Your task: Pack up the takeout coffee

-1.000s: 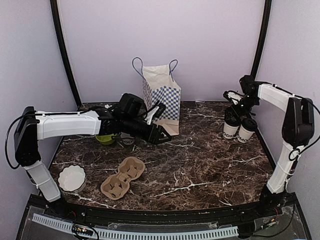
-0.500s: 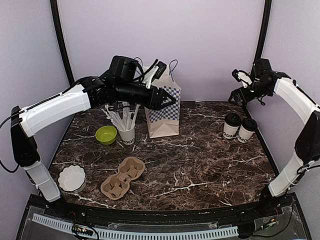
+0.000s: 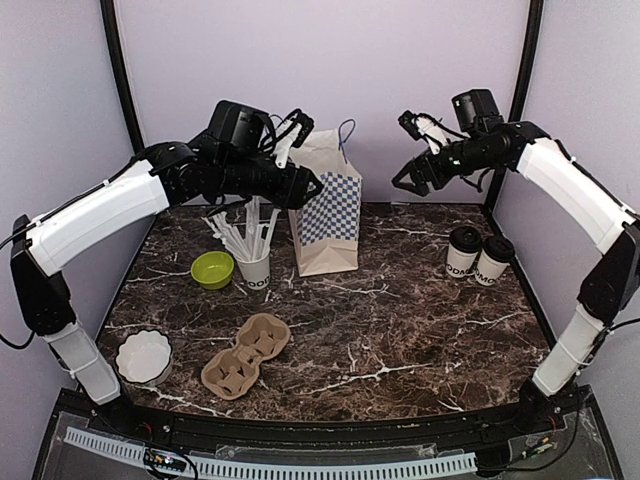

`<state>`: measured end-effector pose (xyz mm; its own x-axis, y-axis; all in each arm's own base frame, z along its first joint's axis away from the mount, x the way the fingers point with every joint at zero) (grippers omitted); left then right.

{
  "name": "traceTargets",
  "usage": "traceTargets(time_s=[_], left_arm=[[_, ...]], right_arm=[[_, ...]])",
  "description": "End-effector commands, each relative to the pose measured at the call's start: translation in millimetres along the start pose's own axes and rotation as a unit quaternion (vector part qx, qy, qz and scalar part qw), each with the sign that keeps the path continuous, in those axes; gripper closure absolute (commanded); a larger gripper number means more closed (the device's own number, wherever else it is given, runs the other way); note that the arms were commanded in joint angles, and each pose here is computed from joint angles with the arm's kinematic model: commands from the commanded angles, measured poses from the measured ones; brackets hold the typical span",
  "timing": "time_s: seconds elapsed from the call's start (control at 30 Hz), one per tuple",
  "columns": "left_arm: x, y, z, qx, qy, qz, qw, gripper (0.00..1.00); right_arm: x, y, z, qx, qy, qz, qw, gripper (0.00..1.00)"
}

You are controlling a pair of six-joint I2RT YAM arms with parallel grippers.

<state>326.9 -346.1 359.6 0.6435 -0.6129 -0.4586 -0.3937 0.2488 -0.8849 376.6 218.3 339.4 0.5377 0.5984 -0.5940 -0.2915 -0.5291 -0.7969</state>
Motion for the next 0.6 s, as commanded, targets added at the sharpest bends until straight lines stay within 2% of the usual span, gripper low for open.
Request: traceTargets(time_s=[0.0,0.13,0.57], left_arm=[[-42.5,-1.2,21.3,0.000,-0.054,-0.026,0.998,0.44],[-59.2,9.9,26.7,-0.018,-0.063,-0.040,0.997,0.44],[-76.1,33.8,34.7,-0.045,-0.077,-0.037,0.995,0.44]], right_arm=[[18.1,-51.4,-8.3,0.029,0.004,-0.064,0.997,0.15],[39.7,-77.9,-18.8,0.058,-0.002,-0.082,0.995,0.18],[104.7,-88.6,-16.7,0.077,0.002,-0.080,0.994,0.25]])
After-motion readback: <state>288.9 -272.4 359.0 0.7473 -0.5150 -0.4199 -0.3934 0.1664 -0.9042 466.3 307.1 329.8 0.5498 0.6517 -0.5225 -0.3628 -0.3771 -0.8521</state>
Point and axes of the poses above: each gripper's point midway between its finger pads, its own x axis out along the fingers, its own z axis along the line the jaws close on, y = z × x, the point moved 3 cm from there along -x, back along the fingers, and after that the axes turned 4 degrees about -x, right-handed, at the moved point
